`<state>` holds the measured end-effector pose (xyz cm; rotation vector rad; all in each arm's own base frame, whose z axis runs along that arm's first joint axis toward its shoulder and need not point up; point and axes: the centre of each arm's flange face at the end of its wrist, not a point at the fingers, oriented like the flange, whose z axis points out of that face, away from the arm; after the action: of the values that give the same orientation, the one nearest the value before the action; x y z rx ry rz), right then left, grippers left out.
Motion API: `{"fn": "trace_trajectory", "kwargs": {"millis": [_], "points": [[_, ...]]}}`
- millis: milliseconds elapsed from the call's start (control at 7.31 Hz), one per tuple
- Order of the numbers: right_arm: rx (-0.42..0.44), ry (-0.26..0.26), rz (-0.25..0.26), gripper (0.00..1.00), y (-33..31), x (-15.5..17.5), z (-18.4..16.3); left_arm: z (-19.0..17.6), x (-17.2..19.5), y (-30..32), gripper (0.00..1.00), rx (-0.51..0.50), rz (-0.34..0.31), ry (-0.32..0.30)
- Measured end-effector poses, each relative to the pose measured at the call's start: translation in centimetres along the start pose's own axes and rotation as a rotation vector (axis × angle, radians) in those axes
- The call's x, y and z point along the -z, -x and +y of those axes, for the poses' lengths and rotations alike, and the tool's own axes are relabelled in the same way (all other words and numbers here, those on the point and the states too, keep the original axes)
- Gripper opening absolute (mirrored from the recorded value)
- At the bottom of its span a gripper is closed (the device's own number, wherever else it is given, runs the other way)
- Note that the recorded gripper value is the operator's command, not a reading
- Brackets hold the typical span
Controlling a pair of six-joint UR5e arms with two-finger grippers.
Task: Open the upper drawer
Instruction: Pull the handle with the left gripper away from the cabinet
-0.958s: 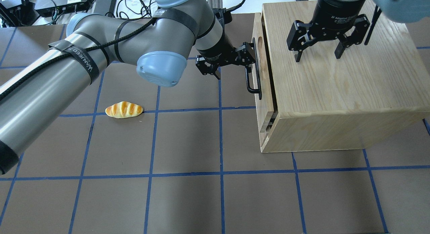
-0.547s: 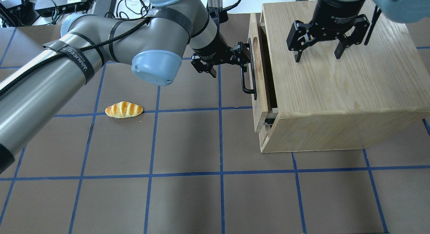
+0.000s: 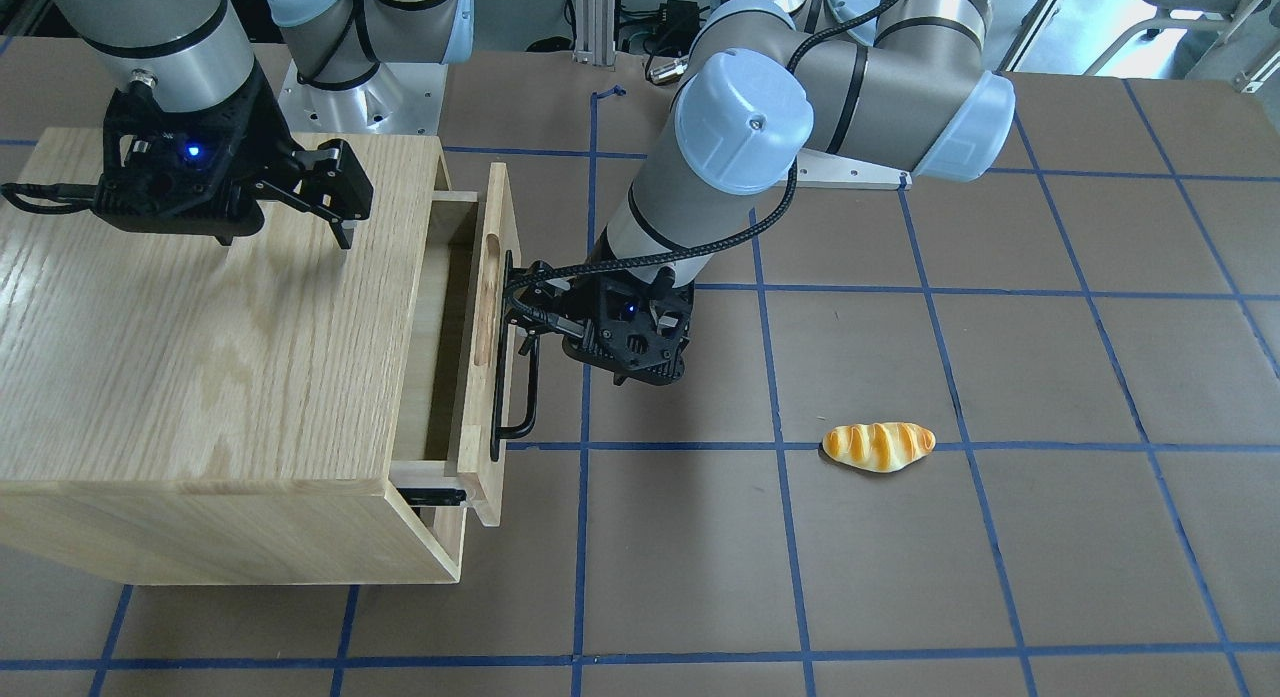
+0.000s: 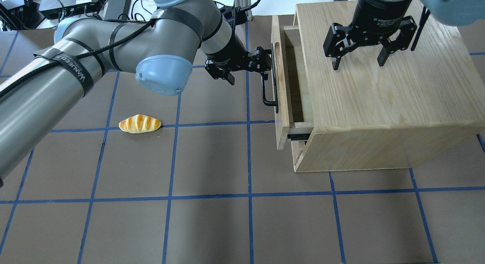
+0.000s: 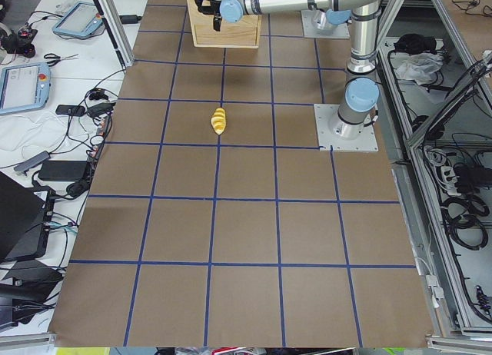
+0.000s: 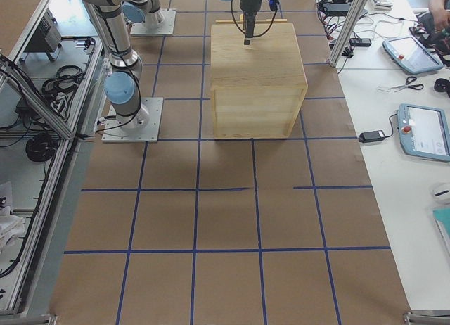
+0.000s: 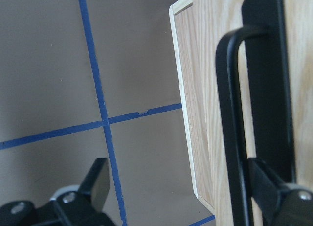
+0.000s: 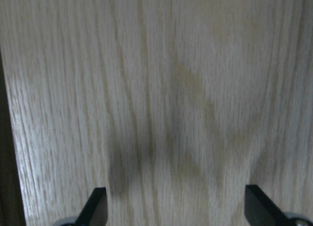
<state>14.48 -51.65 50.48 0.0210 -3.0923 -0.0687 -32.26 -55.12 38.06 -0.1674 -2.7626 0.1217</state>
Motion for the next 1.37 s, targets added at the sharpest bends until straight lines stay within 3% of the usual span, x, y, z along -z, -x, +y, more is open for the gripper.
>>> {"fn": "trace_trajectory", "kwargs": {"millis": [1368], "points": [[0.000, 0.000, 0.000, 1.00, 0.0, 0.0, 0.0, 1.4, 1.6, 2.4, 1.00, -0.044, -0.011, -0.010]]}}
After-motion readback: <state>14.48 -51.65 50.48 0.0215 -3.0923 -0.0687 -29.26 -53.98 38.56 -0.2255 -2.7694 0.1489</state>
